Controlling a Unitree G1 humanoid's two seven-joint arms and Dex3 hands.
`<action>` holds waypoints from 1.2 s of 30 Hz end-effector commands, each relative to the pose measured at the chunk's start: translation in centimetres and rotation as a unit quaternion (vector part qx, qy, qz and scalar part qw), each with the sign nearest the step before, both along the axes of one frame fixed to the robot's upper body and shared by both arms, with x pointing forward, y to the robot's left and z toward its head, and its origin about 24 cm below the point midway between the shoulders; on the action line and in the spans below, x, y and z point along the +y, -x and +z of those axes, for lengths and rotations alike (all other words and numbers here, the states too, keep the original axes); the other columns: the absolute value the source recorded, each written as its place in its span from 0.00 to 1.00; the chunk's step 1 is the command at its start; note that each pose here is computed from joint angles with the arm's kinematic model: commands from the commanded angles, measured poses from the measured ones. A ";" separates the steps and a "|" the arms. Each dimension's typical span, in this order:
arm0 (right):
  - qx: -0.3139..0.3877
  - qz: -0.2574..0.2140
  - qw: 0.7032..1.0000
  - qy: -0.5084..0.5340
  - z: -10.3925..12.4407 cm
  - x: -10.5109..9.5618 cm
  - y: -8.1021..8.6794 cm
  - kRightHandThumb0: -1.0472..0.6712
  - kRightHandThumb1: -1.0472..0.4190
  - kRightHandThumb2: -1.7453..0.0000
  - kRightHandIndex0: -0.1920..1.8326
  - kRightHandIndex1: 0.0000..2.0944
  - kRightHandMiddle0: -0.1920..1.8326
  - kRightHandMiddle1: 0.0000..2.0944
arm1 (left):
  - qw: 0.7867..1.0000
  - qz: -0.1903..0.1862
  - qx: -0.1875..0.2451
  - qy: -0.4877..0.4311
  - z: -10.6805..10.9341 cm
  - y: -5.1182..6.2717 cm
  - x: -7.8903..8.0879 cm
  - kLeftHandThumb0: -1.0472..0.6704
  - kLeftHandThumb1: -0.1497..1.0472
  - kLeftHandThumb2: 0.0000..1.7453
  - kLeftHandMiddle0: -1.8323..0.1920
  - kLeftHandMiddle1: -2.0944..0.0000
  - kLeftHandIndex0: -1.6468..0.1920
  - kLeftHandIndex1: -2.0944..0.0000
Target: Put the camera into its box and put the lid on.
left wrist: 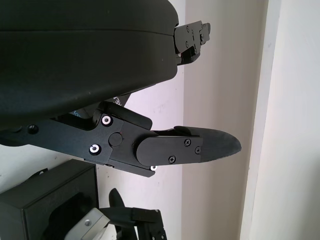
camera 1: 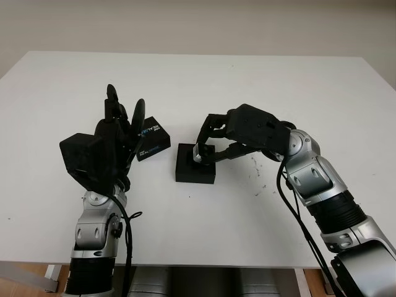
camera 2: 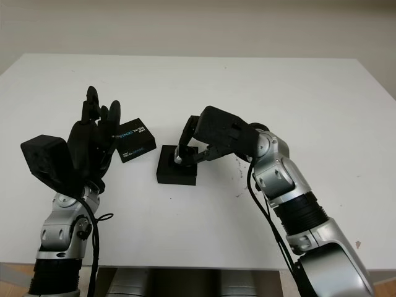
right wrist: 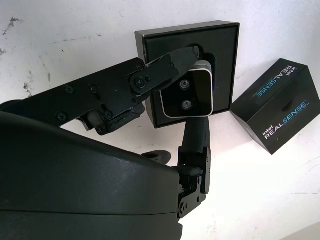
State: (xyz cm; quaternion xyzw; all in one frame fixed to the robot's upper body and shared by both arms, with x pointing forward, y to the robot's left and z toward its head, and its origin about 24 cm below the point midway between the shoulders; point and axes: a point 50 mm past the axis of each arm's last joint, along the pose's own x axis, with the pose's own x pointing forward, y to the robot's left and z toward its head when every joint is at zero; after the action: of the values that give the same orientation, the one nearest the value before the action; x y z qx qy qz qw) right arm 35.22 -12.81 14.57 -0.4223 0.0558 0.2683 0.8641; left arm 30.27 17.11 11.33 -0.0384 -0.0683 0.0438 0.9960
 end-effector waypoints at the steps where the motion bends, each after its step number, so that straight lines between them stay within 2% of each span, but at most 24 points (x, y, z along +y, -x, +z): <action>1: 0.007 -0.005 1.000 0.002 -0.7 -0.2 0.1 0.39 0.03 0.97 0.26 0.04 0.22 0.80 | 1.000 -0.001 -0.013 0.002 0.5 0.0 -0.2 0.21 1.00 0.23 1.00 1.00 1.00 1.00; 29: -0.008 0.012 1.000 -0.005 -3.1 0.2 1.2 0.39 0.03 0.97 0.27 0.03 0.20 0.84 | 1.000 0.003 -0.013 0.007 0.5 0.1 -0.3 0.22 1.00 0.23 1.00 1.00 1.00 1.00; 36: 0.011 -0.008 0.999 -0.035 -3.4 0.4 1.3 0.39 0.03 0.97 0.27 0.03 0.19 0.84 | 1.000 0.005 -0.013 0.000 0.5 0.2 -0.2 0.21 1.00 0.23 1.00 1.00 1.00 1.00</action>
State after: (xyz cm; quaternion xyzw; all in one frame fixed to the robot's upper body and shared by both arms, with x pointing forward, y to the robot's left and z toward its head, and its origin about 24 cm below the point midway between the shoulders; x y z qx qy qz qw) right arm 34.24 -12.48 11.90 -0.4002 0.0463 0.2642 0.8763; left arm 30.23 16.82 11.38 -0.0433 -0.0703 0.0472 0.9955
